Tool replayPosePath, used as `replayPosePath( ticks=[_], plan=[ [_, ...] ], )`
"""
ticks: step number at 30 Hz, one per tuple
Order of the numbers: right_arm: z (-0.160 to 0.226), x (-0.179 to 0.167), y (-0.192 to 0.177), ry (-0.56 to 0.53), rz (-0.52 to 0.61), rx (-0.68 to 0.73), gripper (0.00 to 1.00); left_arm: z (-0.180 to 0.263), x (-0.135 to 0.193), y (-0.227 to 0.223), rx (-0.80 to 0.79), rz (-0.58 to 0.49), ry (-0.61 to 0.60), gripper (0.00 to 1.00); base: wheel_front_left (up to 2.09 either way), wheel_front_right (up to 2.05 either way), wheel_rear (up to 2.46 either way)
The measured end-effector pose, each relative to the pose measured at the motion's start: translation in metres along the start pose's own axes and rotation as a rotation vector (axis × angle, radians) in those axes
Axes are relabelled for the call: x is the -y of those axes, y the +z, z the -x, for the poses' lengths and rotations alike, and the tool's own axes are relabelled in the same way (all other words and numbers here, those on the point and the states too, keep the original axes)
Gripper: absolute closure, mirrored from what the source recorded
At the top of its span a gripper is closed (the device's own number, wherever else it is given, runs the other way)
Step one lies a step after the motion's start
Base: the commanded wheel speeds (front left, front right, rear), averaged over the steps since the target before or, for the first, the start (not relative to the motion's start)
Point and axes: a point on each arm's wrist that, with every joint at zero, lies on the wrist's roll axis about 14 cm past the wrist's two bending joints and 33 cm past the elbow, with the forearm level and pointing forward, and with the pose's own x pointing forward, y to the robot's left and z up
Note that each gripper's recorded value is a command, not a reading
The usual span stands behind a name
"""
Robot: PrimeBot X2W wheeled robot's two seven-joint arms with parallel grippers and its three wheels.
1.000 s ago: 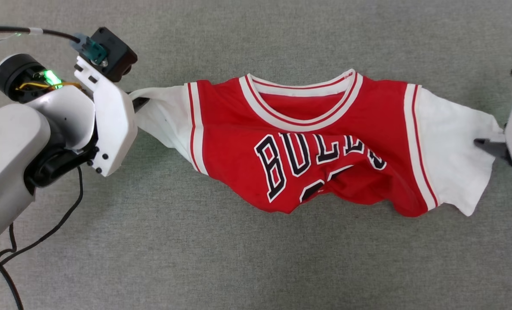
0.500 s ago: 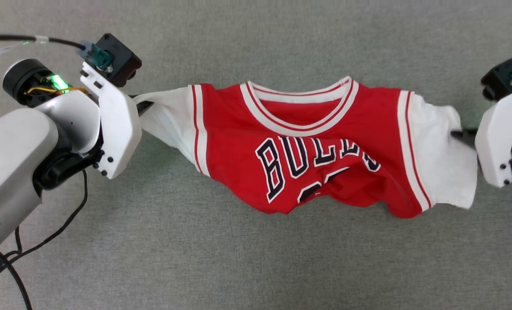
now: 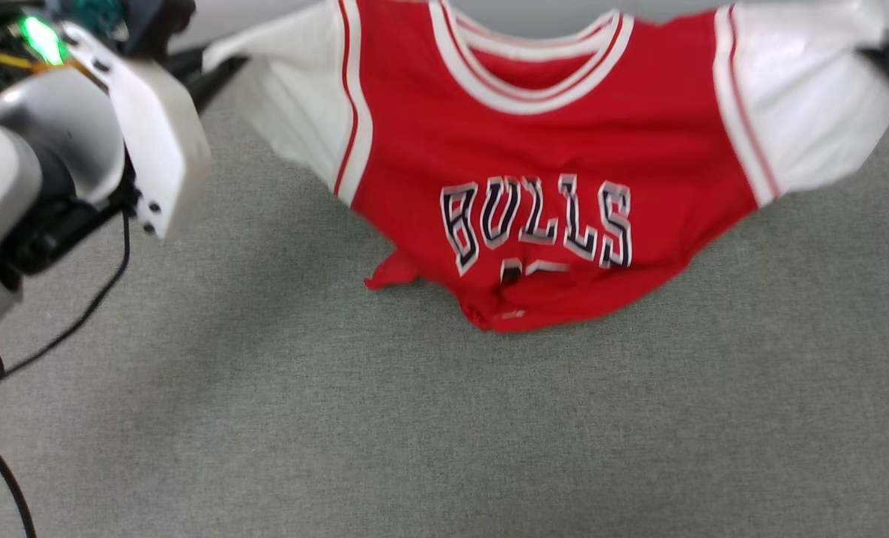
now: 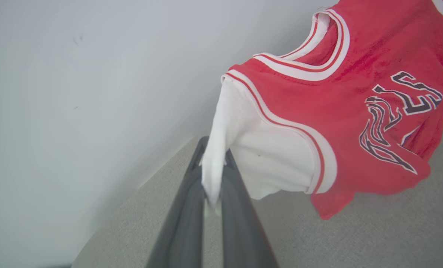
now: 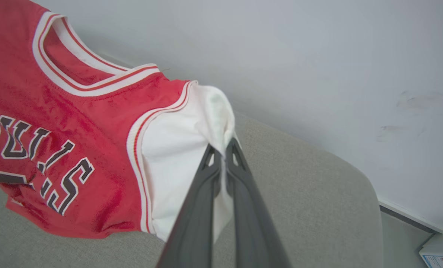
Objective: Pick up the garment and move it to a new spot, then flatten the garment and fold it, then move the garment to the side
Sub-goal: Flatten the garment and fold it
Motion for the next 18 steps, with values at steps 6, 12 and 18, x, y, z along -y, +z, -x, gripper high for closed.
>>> replayPosePath(
  ticks=[6, 12, 18],
  plan=[
    [-0.001, 0.022, 0.067, -0.058, 0.060, 0.176, 1.00, -0.005, -0.024, 0.054, 0.143, -0.050, 0.062, 1.00, 0.00, 0.00, 0.00],
    [-0.022, 0.036, 0.126, -0.112, 0.129, 0.286, 1.00, -0.023, -0.060, 0.098, 0.265, -0.072, 0.144, 1.00, 0.00, 0.00, 0.00],
    [-0.050, 0.047, 0.177, -0.174, 0.189, 0.386, 1.00, -0.044, -0.102, 0.132, 0.361, -0.096, 0.231, 1.00, 0.00, 0.00, 0.00]
  ],
)
